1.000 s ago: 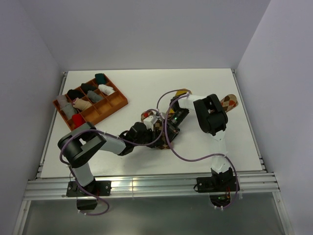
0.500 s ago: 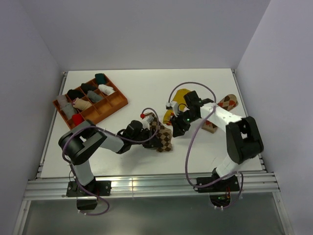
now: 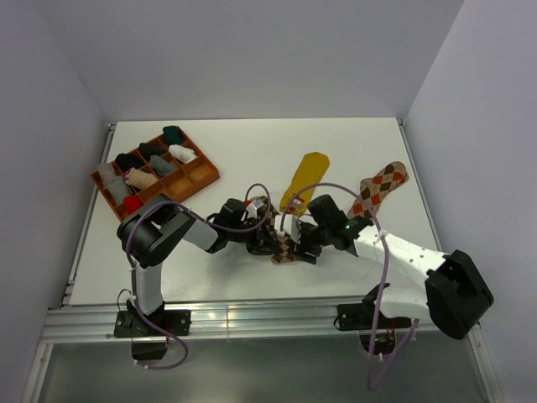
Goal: Roll the socks
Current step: Roll the sock at the center of the board.
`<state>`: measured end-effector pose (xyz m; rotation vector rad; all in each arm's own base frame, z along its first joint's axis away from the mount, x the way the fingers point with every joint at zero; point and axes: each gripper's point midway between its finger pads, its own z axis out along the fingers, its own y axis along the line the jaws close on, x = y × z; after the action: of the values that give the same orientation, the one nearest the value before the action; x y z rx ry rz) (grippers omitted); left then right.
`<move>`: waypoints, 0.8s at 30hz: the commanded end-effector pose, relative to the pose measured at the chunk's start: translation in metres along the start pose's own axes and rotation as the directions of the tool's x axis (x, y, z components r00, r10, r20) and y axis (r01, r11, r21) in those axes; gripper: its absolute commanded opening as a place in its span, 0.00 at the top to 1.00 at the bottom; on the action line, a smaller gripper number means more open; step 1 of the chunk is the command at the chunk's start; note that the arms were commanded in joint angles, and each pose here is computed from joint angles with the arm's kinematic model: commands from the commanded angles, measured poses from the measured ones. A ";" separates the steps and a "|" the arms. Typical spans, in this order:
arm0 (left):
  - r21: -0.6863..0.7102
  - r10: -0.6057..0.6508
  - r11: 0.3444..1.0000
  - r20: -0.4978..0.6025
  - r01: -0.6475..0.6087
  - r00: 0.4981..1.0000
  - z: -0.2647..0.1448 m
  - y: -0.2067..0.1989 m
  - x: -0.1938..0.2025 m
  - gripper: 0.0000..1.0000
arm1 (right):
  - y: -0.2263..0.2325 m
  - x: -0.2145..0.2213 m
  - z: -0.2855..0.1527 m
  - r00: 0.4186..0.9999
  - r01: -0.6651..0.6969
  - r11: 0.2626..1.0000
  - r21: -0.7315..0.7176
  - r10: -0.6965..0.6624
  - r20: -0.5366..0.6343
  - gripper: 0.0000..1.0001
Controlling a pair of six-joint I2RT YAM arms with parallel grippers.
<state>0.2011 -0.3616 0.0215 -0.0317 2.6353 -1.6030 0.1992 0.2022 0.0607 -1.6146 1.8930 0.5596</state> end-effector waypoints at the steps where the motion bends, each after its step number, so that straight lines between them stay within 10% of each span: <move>1: -0.175 -0.199 0.967 -0.076 0.183 0.977 -0.007 0.053 0.031 1.00 | 0.000 -0.017 0.003 0.983 0.174 0.980 0.094 -0.179 0.048 0.33; 18: -0.203 -0.211 0.961 -0.091 0.189 0.973 -0.008 0.049 0.022 1.00 | 0.029 -0.014 0.029 0.934 0.355 0.931 0.085 -0.358 0.024 0.34; 24: -0.197 -0.204 0.963 -0.090 0.184 0.975 -0.009 0.047 0.021 1.00 | 0.028 -0.008 0.041 0.929 0.370 0.925 0.088 -0.370 -0.021 0.53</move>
<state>0.1947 -0.3543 0.0210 -0.1408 2.7888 -1.6257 0.1680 0.2325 0.0329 -1.8719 1.5621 0.3579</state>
